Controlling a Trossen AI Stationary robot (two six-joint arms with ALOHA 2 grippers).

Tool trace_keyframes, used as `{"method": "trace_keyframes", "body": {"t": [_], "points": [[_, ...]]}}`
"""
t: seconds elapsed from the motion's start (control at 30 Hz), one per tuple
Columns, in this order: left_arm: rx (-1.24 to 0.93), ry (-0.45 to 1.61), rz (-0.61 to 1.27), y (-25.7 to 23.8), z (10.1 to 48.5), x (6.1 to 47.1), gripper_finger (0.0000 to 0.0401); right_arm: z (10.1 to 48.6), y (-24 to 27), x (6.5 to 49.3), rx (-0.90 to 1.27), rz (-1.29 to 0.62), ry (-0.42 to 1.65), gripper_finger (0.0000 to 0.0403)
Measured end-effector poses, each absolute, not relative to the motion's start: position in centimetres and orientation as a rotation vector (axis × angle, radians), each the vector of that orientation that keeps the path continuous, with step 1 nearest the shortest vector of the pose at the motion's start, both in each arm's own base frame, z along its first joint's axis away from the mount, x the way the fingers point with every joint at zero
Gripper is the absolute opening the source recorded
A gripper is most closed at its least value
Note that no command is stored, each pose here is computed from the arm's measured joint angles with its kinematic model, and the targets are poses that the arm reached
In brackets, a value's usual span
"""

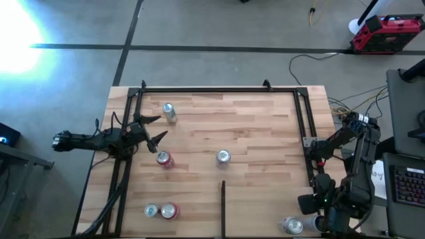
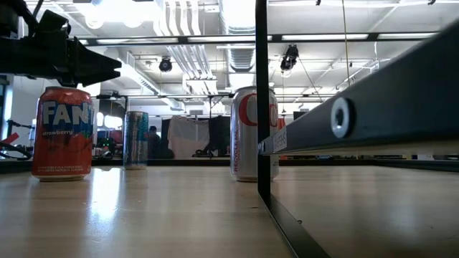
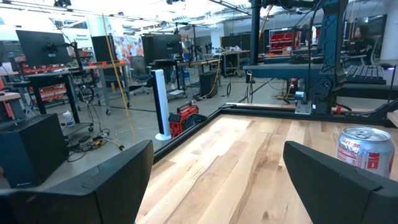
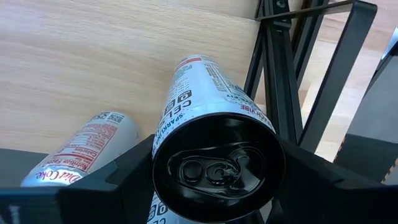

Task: Place canned beverage on shelf
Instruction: Put the white soda can aligned with the white soda can on the shelf

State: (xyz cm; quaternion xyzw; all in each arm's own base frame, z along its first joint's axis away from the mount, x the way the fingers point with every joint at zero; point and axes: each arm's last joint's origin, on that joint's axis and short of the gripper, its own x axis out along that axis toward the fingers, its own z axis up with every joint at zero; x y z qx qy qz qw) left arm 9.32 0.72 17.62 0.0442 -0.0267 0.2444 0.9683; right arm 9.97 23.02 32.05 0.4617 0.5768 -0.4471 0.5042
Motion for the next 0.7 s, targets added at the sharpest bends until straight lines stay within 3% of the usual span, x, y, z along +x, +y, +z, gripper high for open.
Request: {"method": "trace_keyframes", "body": {"t": [0.7], "points": [[0.089,-0.054,0.494,0.72,17.62,9.32,0.0343,32.04,23.00,10.01,1.105,-1.063,1.383,0.0270]]}}
